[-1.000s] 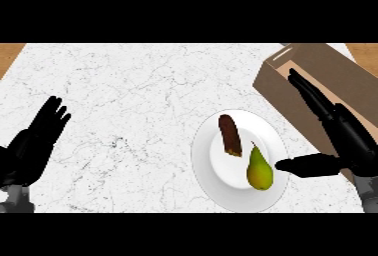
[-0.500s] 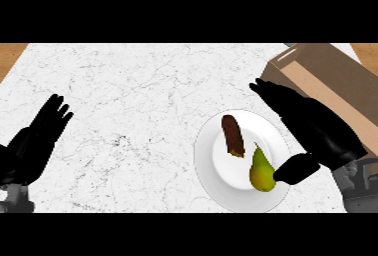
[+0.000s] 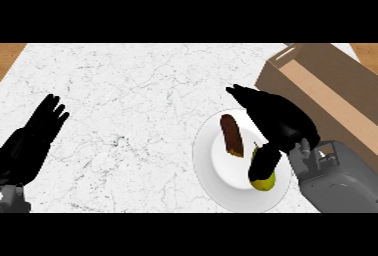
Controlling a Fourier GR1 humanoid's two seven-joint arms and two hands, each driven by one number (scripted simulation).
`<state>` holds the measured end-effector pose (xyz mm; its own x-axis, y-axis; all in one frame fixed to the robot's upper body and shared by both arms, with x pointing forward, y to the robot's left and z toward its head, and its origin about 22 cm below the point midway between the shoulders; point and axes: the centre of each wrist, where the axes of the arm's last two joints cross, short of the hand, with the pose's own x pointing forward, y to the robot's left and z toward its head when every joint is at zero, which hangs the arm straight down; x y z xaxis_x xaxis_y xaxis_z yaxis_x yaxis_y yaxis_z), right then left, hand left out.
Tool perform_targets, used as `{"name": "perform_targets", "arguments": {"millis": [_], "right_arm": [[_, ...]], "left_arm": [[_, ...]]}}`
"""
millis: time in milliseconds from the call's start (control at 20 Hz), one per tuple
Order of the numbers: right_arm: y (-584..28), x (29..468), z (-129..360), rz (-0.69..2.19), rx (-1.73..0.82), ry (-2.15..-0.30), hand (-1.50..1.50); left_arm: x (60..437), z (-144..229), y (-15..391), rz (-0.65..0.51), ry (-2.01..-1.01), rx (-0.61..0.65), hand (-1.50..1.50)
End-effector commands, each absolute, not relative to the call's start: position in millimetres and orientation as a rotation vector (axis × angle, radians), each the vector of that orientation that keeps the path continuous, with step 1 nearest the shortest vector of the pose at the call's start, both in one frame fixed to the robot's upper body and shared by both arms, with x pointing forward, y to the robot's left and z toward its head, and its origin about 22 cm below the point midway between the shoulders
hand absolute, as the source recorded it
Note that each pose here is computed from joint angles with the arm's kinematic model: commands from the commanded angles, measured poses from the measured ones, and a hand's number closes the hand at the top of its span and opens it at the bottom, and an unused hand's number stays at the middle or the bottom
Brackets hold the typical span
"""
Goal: Pick the sweet potato from the plate and place it in the cardboard box
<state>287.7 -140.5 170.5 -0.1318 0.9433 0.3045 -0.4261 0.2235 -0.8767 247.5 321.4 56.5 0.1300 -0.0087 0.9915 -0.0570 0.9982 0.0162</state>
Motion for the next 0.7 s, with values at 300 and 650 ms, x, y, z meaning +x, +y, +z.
{"name": "perform_targets", "arguments": {"millis": [300,650], "right_arm": [[-136,304,171,1.345,-0.607,-1.043,-1.50],[-135,297,139,1.352,-0.590,-1.081,-1.50]], "left_arm": [[244,41,317,0.046,-1.437,0.049,0.00],[249,65,309,0.045,-1.445,0.049,0.00]]}}
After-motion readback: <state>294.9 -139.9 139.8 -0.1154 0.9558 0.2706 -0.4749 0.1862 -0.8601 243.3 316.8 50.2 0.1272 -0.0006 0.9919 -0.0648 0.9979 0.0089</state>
